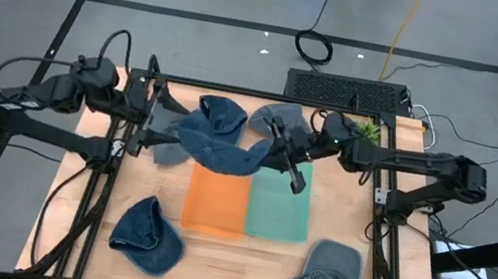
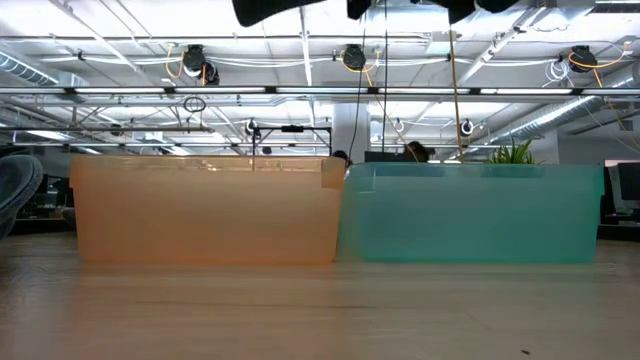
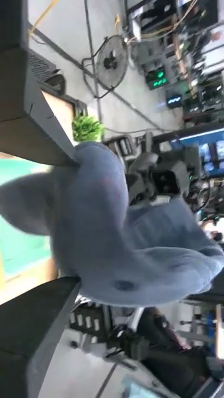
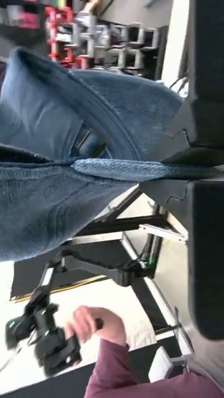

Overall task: Pick & Place hat
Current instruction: Put the top right blue cap into the orange bin

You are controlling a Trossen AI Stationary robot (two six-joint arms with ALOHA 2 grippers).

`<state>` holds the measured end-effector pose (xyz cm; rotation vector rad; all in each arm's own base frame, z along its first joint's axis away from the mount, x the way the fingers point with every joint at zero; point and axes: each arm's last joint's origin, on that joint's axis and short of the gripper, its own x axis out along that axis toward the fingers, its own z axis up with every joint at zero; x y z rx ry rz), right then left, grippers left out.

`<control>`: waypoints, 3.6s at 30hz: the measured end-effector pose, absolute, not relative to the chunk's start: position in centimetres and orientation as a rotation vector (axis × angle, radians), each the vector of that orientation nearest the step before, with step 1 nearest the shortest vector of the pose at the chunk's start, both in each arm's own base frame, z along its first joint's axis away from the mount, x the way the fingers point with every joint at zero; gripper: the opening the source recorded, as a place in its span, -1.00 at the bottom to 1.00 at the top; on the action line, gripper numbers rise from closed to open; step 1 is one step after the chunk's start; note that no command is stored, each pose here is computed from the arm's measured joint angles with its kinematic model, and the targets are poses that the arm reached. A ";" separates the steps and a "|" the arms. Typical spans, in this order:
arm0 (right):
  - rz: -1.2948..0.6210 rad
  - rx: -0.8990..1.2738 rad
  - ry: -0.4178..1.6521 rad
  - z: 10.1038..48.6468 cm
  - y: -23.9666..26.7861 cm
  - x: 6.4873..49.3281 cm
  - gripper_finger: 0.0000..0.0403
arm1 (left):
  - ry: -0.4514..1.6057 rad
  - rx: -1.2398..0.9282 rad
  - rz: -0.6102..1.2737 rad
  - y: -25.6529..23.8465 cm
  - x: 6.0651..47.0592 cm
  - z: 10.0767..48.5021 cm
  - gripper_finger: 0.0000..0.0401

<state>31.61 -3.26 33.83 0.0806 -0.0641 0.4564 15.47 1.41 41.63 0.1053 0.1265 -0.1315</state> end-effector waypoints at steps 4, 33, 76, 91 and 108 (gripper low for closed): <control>0.448 0.119 -0.017 32.7 -3.6 32.3 -1.00 | 0.170 0.123 -0.171 0.9 16.0 42.5 0.55; 0.431 0.161 0.076 30.4 -4.1 33.7 -1.00 | 0.391 0.011 -0.259 -0.4 20.8 41.3 0.54; 0.352 0.073 0.133 30.9 -4.7 32.3 -0.26 | 0.391 -0.075 -0.198 0.3 18.8 42.0 -0.89; -0.097 -0.217 0.005 36.2 -5.2 27.5 0.13 | 0.405 -0.078 -0.157 1.1 17.9 43.0 -0.89; -0.090 -0.125 -0.051 37.5 -4.9 26.3 0.10 | 0.444 0.253 -0.209 1.3 18.7 42.3 -0.89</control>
